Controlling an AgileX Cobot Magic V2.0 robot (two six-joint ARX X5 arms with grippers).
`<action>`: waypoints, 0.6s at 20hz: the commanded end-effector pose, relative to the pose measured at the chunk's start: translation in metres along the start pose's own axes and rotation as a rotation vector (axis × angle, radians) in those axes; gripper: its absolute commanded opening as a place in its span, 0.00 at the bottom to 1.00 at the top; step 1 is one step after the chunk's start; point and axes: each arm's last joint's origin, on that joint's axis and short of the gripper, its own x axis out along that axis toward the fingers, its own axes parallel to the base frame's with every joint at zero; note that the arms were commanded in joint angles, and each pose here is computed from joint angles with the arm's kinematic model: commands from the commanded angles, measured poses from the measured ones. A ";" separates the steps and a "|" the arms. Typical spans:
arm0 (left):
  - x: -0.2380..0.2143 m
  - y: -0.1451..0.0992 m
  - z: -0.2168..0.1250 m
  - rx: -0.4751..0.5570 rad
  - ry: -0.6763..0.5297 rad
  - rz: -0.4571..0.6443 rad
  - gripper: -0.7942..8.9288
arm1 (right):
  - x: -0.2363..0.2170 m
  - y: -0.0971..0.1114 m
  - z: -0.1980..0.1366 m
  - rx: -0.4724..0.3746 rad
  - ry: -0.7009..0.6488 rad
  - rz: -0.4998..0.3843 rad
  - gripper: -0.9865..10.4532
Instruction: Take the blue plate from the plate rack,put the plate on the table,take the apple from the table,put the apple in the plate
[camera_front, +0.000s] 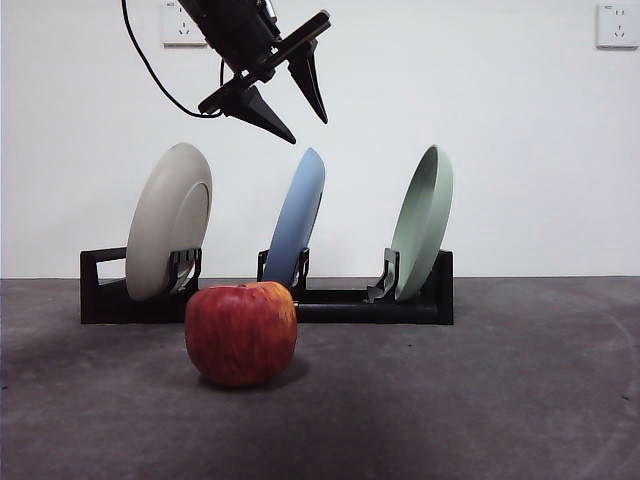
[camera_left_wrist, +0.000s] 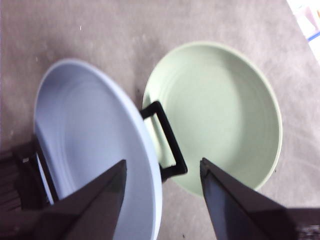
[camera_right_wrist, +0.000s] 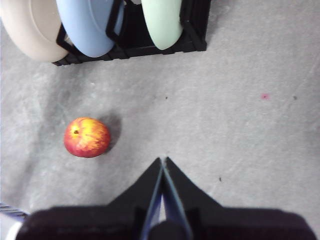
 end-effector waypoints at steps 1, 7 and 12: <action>0.015 0.004 -0.002 0.008 0.015 0.006 0.34 | -0.001 0.001 0.002 -0.016 -0.011 -0.009 0.09; 0.038 0.007 -0.009 0.005 0.061 0.014 0.34 | -0.001 0.000 0.002 -0.016 -0.011 -0.013 0.09; 0.047 0.004 -0.014 0.018 0.060 0.089 0.34 | -0.001 0.000 0.001 -0.014 -0.007 -0.021 0.09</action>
